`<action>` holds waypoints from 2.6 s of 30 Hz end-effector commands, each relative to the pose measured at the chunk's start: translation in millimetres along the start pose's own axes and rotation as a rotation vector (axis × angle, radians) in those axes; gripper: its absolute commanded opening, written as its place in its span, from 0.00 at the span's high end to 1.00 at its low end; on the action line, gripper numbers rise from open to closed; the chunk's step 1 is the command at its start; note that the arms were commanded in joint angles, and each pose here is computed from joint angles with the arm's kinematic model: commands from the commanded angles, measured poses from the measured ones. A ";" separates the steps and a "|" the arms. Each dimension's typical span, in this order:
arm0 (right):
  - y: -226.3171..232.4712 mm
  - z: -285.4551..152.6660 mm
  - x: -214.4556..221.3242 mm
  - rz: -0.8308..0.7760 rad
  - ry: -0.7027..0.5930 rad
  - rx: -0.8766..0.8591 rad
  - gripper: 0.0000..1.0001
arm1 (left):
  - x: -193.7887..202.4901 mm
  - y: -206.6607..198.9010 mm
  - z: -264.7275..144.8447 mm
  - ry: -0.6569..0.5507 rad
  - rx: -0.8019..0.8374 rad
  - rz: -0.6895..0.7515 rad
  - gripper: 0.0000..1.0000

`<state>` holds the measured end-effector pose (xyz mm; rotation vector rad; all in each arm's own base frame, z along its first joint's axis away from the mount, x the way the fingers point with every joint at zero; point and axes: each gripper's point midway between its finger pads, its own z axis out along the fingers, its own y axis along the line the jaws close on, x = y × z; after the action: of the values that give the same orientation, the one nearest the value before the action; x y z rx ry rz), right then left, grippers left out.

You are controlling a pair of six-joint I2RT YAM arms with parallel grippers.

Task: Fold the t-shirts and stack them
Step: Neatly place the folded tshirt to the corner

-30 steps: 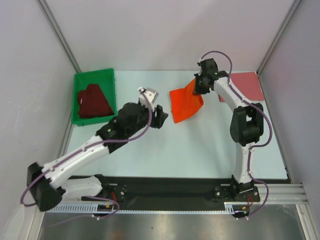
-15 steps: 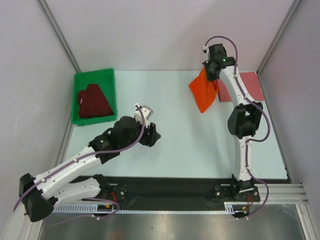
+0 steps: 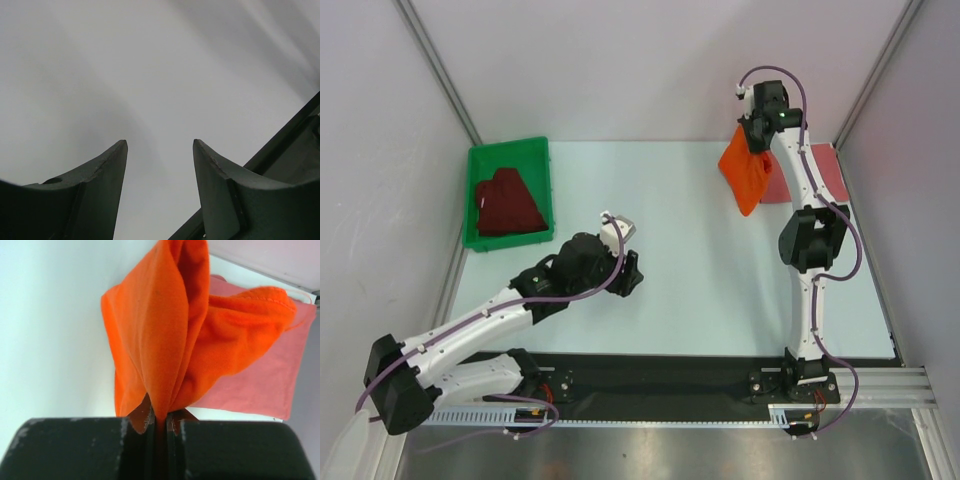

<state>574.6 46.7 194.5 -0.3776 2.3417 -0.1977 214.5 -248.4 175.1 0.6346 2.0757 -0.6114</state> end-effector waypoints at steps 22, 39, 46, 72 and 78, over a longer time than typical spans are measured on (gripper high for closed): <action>-38.8 -24.9 -53.7 -0.071 -0.195 0.055 1.00 | -0.1 -7.3 9.4 -0.006 0.053 -0.037 0.39; -58.8 -28.6 -54.8 -0.054 -0.209 0.097 1.00 | 8.7 -2.0 6.5 0.018 0.041 -0.054 0.40; -64.1 -27.3 -49.1 -0.053 -0.192 0.106 1.00 | 9.6 -0.5 6.0 0.021 0.036 -0.054 0.40; -110.7 18.2 -19.6 -0.007 -0.154 0.119 1.00 | 40.0 -2.1 -30.4 0.143 0.059 -0.043 0.39; -121.2 22.8 -16.3 0.001 -0.158 0.136 1.00 | 35.4 0.2 -30.3 0.161 0.046 -0.025 0.39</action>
<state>610.7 -55.2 182.0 -0.3233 2.2862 -0.2777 173.1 -217.8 141.1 0.6910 2.2678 -0.6299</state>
